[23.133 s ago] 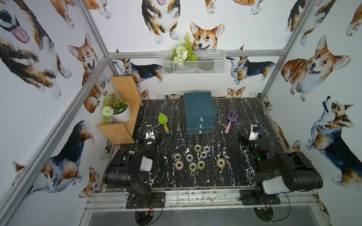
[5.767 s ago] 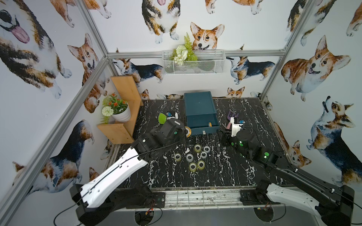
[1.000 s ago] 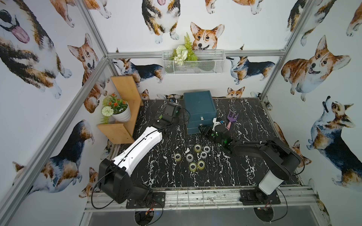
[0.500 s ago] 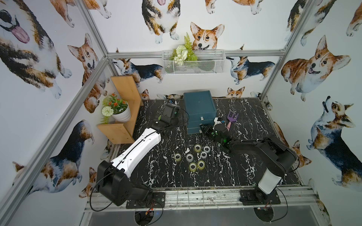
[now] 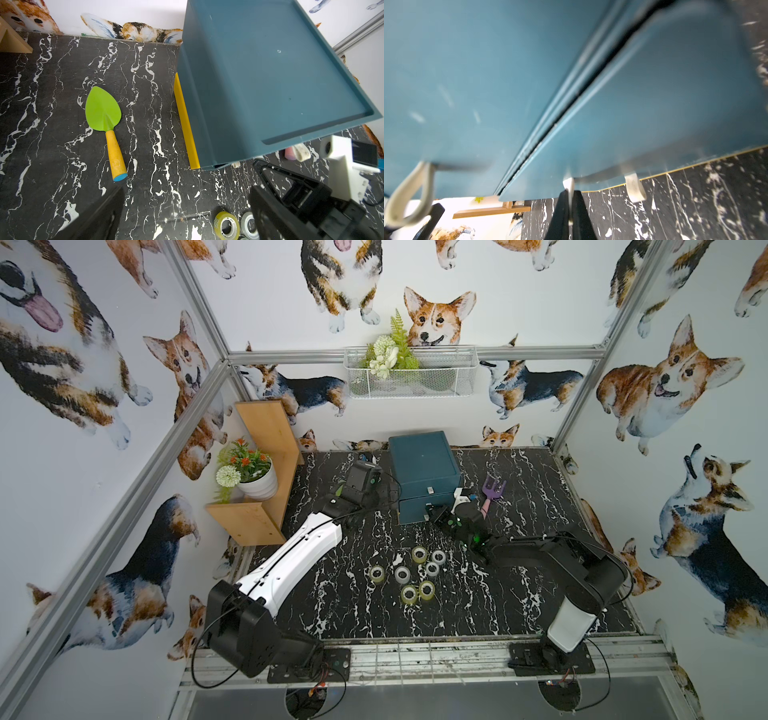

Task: Place the transparent tape into the drawer according to color
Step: Open the drawer in the storage box.

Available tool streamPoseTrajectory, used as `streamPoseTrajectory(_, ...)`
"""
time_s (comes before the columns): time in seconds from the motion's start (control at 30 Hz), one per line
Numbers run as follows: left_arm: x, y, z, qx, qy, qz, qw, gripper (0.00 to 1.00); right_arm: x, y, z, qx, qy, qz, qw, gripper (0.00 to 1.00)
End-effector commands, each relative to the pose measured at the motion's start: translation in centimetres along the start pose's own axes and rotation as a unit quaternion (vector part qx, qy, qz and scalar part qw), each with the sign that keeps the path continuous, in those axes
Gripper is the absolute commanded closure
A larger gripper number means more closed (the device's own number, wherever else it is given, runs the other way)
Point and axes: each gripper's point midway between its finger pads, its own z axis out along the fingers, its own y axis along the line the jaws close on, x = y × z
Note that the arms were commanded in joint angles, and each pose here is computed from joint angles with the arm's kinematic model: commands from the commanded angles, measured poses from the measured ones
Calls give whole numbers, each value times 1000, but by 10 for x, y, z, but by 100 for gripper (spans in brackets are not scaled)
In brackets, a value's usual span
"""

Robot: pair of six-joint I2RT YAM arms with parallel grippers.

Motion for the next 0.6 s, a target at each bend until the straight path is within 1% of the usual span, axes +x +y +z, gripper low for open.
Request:
streamPoseTrajectory(0.0, -5, -8, -2, 24, -10, 1, 1000, 1, -3, 6, -9, -14, -17, -2, 1000, 100)
streamPoseTrajectory(0.1, -4, -11, -3, 34, -9, -3, 999, 1, 2, 9, -18, -16, -18, -3, 1000, 100)
streamPoseTrajectory(0.3, -6, -10, -9, 33, -14, -1, 999, 1, 16, 13, -36, -13, -14, -11, 1000, 100)
streamPoseTrajectory(0.57, -2, -9, -8, 32, -9, 0, 999, 1, 30, 15, -49, -12, -4, -15, 1000, 100)
